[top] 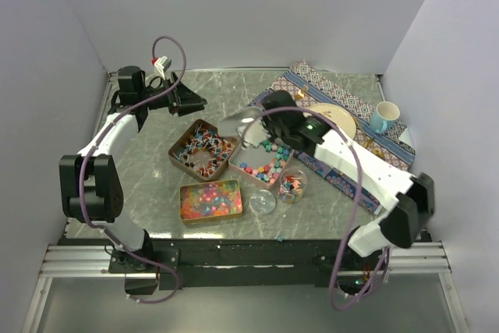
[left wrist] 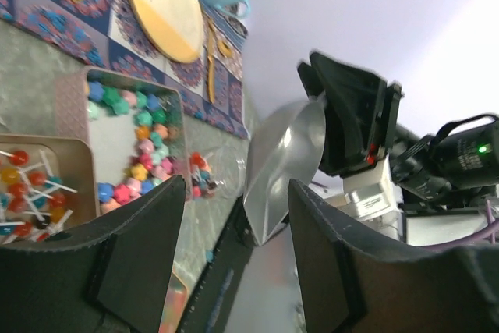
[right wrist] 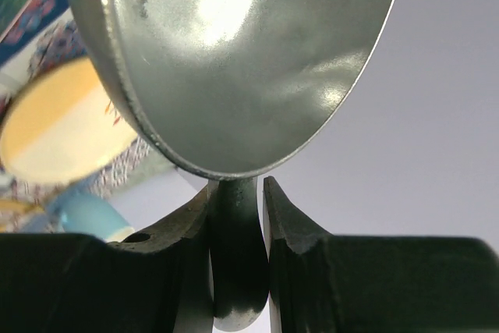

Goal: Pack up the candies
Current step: Adjust the spatula.

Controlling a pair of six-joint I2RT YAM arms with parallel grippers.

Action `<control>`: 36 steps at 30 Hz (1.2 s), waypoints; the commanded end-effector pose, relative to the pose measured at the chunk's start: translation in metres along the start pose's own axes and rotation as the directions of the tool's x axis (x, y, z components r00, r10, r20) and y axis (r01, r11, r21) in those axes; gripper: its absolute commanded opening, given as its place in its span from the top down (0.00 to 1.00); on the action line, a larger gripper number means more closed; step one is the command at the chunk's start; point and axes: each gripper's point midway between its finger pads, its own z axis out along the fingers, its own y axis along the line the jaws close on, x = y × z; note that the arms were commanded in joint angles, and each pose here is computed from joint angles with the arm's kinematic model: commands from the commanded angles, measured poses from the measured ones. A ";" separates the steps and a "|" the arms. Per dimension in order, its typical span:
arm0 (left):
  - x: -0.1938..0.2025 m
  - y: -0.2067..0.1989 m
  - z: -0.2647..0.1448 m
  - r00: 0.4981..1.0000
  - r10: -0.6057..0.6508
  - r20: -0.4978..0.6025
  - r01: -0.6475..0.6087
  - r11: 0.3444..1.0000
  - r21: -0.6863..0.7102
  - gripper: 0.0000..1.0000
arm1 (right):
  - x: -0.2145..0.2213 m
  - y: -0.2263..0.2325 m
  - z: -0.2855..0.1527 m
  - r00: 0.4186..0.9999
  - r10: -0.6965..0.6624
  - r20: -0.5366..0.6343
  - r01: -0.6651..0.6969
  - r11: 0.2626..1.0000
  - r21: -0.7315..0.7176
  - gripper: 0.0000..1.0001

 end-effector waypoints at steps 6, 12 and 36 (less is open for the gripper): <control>0.019 -0.020 0.014 0.994 0.007 -0.106 0.003 0.995 0.102 0.39 | -0.008 -0.074 0.010 0.931 0.364 -0.006 -0.356 0.913 0.200 1.00; 0.019 -0.019 0.020 0.993 -0.010 -0.114 0.023 0.993 0.117 0.46 | -0.018 -0.076 0.022 0.932 0.361 0.007 -0.356 0.916 0.187 1.00; 0.022 -0.014 0.007 0.975 0.033 -0.220 0.016 0.975 0.220 0.99 | -0.024 -0.063 -0.042 0.537 0.747 0.391 -0.581 0.664 -0.471 0.39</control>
